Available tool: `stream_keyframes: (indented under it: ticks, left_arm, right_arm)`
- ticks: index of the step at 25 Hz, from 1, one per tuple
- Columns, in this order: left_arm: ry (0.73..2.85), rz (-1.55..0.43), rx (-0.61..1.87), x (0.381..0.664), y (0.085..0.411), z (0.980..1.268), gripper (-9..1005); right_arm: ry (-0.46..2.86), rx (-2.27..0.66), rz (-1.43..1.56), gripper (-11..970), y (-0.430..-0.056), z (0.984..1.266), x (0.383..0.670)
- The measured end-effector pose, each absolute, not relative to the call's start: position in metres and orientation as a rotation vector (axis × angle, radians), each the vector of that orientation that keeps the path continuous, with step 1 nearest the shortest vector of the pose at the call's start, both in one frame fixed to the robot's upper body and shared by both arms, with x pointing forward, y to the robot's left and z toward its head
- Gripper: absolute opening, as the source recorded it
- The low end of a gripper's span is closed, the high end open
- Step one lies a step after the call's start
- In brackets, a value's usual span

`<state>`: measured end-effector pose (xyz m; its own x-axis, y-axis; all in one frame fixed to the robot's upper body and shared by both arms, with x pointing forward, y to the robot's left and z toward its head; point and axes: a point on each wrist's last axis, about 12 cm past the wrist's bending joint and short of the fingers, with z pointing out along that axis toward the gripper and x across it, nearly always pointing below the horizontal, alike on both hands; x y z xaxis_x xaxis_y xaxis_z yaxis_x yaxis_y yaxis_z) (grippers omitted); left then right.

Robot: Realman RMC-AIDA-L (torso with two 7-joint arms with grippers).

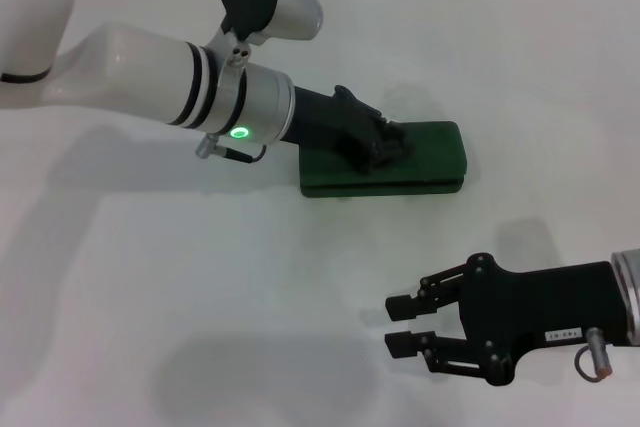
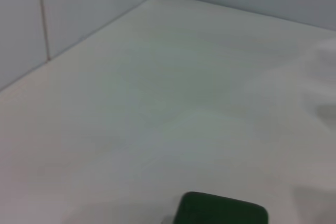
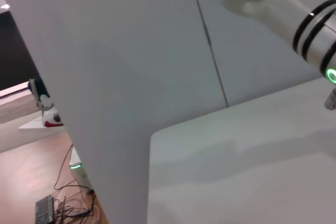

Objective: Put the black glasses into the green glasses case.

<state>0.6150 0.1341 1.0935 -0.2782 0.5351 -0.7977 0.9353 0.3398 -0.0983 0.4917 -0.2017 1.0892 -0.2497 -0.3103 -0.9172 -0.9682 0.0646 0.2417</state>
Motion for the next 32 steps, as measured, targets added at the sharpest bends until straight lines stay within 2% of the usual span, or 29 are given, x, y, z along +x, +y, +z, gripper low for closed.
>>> stream_keyframes:
  ticks: [5,9,14,16,20,27,32]
  left_arm:
    - [1.872,-0.794,1.297,0.612,0.135,1.104,217]
    - [1.769,-0.882,1.259,0.602,0.144,1.130,218]
    - [1.616,-1.042,1.166,0.574,0.187,1.156,219]
    - [1.566,-1.091,1.126,0.563,0.206,1.159,286]
    - [1.492,-1.143,1.098,0.536,0.237,1.147,408]
    - [1.411,-1.204,1.102,0.508,0.259,1.117,526]
    - [1.401,-1.218,1.068,0.500,0.270,1.108,578]
  right_arm:
    - [1.643,-1.303,1.225,409,-0.203,1.090,0.488]
    - [1.641,-1.300,1.239,421,-0.208,1.091,0.486]
    - [1.622,-1.282,1.220,435,-0.214,1.092,0.487]
    - [1.605,-1.267,1.206,441,-0.219,1.095,0.488]
    - [1.574,-1.263,1.206,453,-0.226,1.100,0.489]
    - [1.447,-1.255,1.251,473,-0.236,1.119,0.488]
    - [1.392,-1.251,1.242,667,-0.235,1.127,0.493]
